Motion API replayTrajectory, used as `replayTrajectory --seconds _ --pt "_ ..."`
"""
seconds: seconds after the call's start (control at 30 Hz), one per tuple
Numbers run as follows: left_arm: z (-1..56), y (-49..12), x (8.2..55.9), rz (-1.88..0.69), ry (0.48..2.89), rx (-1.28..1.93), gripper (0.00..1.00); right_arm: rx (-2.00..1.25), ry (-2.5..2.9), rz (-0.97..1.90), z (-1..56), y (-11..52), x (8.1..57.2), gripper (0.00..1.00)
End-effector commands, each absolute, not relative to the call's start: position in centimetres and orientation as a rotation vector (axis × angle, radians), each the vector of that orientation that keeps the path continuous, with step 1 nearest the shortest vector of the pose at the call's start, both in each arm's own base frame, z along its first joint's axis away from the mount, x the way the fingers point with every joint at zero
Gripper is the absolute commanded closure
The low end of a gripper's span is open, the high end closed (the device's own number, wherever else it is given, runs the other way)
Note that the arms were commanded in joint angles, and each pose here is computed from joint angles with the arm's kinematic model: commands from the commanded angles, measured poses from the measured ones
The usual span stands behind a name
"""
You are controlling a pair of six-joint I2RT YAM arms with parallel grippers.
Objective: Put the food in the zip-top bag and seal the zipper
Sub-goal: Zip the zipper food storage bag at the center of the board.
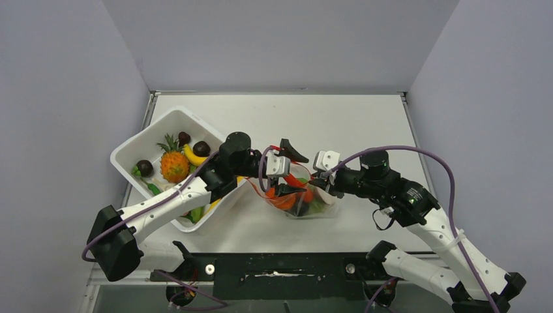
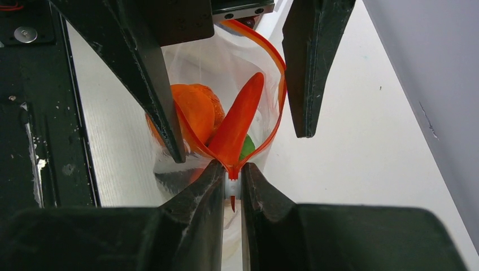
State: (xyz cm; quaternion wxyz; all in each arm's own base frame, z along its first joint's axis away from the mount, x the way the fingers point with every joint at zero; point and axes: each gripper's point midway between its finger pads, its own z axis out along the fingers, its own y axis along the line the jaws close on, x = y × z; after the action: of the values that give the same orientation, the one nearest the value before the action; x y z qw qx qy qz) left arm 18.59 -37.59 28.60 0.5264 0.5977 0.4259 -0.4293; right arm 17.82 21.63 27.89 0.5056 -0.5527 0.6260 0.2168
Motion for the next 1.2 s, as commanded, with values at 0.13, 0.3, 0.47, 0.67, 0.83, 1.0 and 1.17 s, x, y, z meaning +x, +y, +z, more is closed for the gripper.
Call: replayTrajectory --seconds 0.13,0.3,0.47,0.67,0.83,1.0,1.17 --pt "30.2 -37.6 17.9 -1.011 0.945 1.48 0.33 -1.298 1.34 0.519 32.0 22.2 17.8 1.0" --pt "30.6 -37.2 18.5 -0.964 0.951 1.44 0.79 -1.286 1.336 0.522 31.9 22.2 17.8 1.0" --pt "31.6 -36.6 18.1 -0.952 0.912 1.413 0.99 -1.266 1.347 0.527 31.2 22.1 17.9 0.94" --pt "32.4 -36.3 17.4 -0.963 0.878 1.4 1.0 -1.164 1.327 0.554 31.1 21.9 17.7 0.54" --pt "33.0 -36.0 17.0 -0.977 0.856 1.371 1.0 -1.028 1.31 0.584 30.5 21.0 17.4 0.49" --pt "33.1 -35.8 16.8 -0.989 0.862 1.359 1.0 -0.961 1.26 0.585 30.9 20.7 17.4 0.59" --pt "33.2 -35.7 16.3 -1.034 0.854 1.338 1.0 -0.971 1.25 0.6 30.8 21.3 17.7 0.61"
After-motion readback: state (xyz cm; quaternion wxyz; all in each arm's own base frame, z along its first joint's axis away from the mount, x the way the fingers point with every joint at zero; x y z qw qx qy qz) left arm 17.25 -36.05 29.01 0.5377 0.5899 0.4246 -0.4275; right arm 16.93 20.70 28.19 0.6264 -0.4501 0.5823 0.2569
